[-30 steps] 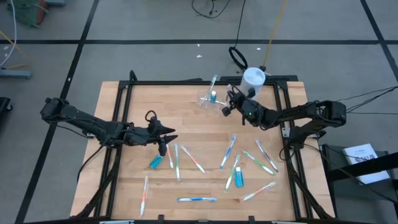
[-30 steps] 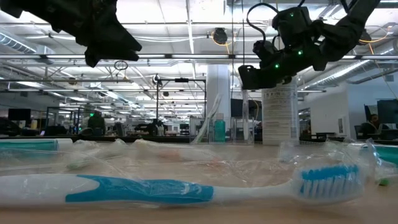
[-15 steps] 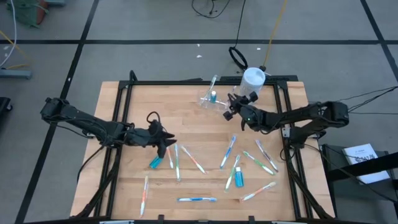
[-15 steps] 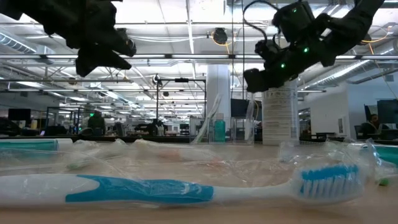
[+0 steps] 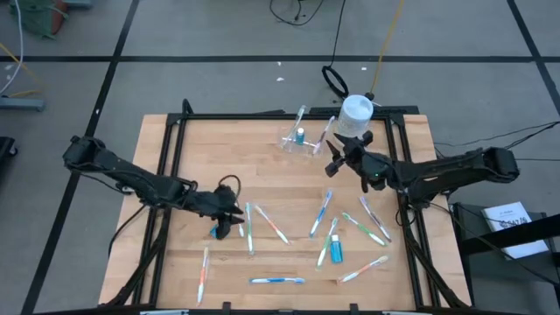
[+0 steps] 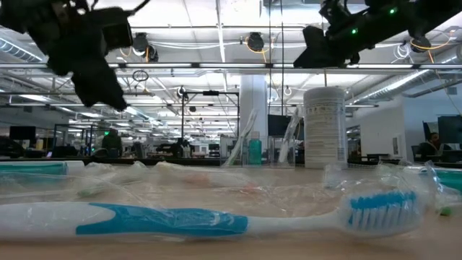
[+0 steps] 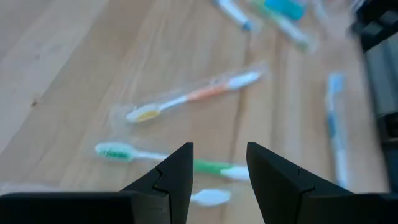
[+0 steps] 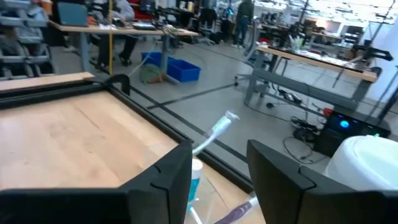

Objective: Pick & Place toothbrushing station
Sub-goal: Put the orange toothbrush into the transparent organizer

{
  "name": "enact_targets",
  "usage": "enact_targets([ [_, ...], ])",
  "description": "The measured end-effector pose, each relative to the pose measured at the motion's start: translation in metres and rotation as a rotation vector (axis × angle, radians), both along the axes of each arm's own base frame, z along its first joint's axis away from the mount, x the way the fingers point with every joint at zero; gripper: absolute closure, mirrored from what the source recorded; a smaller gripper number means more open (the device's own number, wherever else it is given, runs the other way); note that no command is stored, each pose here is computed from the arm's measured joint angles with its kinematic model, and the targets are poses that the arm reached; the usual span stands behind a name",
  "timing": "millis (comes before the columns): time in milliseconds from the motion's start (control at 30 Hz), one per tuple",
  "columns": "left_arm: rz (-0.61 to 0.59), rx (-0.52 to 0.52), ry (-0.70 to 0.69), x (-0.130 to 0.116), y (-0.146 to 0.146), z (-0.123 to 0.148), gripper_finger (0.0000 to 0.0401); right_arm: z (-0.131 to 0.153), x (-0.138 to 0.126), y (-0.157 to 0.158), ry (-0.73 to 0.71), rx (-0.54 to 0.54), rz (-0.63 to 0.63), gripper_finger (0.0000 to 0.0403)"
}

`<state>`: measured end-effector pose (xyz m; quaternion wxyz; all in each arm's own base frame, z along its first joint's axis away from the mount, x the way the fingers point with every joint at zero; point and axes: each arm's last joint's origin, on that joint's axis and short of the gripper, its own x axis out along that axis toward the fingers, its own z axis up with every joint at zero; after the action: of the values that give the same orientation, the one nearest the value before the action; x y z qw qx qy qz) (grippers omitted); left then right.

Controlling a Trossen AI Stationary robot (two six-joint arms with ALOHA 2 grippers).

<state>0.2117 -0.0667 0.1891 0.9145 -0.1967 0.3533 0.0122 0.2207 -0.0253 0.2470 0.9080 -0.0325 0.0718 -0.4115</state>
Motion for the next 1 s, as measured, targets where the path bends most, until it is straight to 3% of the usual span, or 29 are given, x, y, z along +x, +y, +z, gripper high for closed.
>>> enact_targets([
  [300, -0.299, 0.123, 0.107, 0.029, -0.016, -0.023, 0.0249, 0.003, -0.002, 0.004, -0.011, -0.006, 0.021, 0.0257],
  [600, -0.634, 0.448, 0.311, 0.048, -0.022, -0.018, 0.0249, 0.004, -0.002, 0.004, -0.012, -0.007, 0.021, 0.0257],
  [800, -0.731, 0.553, 0.369, 0.051, -0.022, -0.034, 0.0249, 0.003, -0.002, 0.004, -0.006, -0.007, 0.022, 0.0257],
  [1000, -0.796, 0.593, 0.441, 0.053, -0.022, -0.053, 0.0249, 0.001, -0.002, 0.004, 0.015, -0.007, 0.022, 0.0257],
])
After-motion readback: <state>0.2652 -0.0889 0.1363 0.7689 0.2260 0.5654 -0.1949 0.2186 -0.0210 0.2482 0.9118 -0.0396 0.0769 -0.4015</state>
